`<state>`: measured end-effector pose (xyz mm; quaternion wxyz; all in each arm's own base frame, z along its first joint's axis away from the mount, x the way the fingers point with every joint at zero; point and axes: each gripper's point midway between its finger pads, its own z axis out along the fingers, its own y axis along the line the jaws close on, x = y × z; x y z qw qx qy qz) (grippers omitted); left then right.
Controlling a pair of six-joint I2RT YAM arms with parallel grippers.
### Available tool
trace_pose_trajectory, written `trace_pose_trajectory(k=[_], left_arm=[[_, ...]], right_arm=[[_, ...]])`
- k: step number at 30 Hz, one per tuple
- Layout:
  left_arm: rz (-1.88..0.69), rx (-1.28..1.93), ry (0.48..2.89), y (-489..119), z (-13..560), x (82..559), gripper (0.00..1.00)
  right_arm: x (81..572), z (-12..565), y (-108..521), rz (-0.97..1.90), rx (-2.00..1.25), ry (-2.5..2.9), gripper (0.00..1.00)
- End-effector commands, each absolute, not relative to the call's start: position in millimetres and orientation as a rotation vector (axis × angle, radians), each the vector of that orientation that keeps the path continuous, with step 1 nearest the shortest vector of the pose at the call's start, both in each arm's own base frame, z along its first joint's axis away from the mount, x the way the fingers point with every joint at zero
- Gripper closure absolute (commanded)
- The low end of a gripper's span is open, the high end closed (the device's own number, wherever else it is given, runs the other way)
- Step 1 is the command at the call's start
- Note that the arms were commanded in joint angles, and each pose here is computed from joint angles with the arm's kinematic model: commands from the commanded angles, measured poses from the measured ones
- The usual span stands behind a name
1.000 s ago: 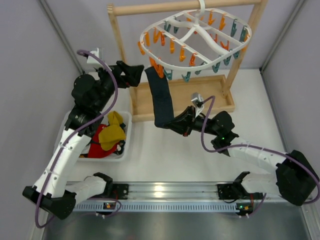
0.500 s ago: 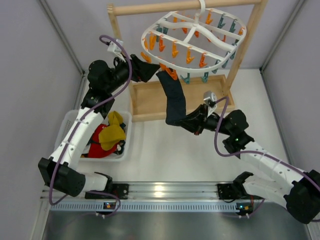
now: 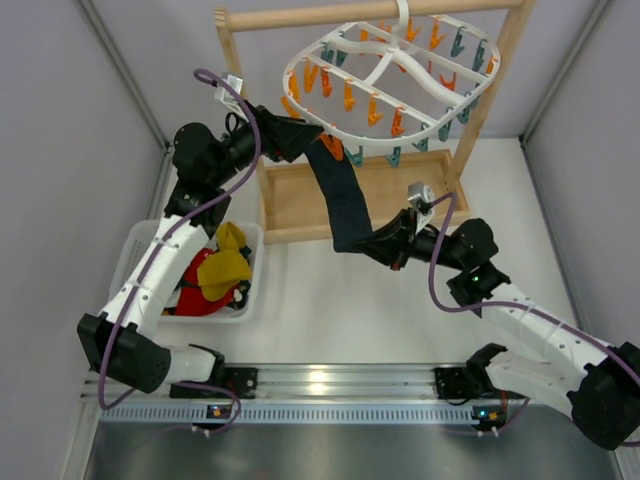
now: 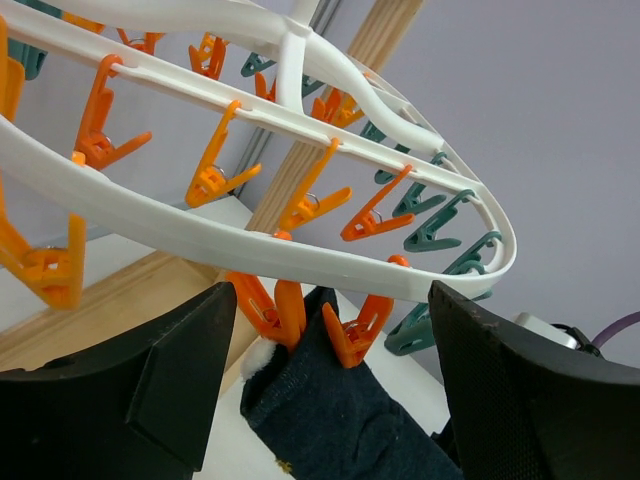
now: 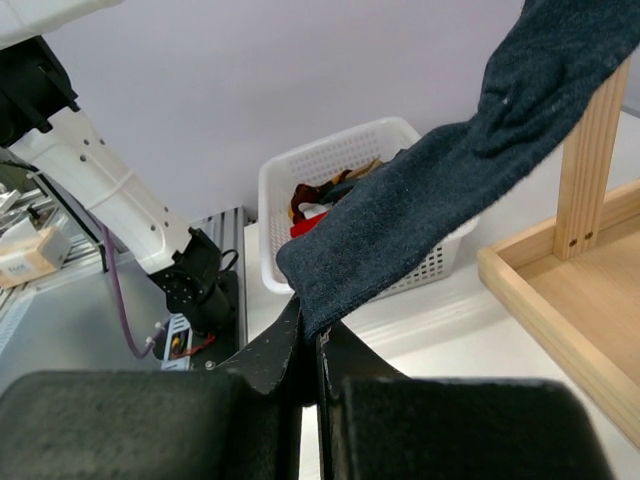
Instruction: Remove the socks clipped to the hanger
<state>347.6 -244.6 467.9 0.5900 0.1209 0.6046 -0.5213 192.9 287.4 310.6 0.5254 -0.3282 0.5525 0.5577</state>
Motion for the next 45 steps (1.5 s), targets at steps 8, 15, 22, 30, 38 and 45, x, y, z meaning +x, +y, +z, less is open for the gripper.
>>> trace_pose_trajectory(k=[8, 15, 22, 30, 38, 45], left_arm=[[-1.197, 0.296, 1.341, -248.5, 472.1, 353.2, 0.12], [-1.291, 0.383, 1.246, -259.4, 472.0, 341.1, 0.12], [-1.299, 0.422, 1.183, -261.0, 481.2, 337.1, 0.13], [-1.340, 0.443, 1.143, -267.3, 478.8, 341.1, 0.25], [-1.357, 0.444, 1.126, -268.8, 480.1, 340.7, 0.44], [-1.358, 0.430, 1.149, -269.5, 470.2, 344.6, 0.18]], right_arm=[[175.1, 351.7, 279.6, 1.336, -0.852, 1.176, 1.00], [169.6, 353.1, 275.8, 1.318, -0.876, 1.189, 1.00], [160.4, 356.5, 274.3, 1.340, -0.905, 1.173, 1.00], [149.2, 366.5, 272.8, 1.373, -0.937, 1.142, 1.00], [147.5, 368.9, 271.2, 1.359, -0.947, 1.140, 1.00], [149.3, 369.5, 272.0, 1.358, -0.945, 1.134, 1.00]])
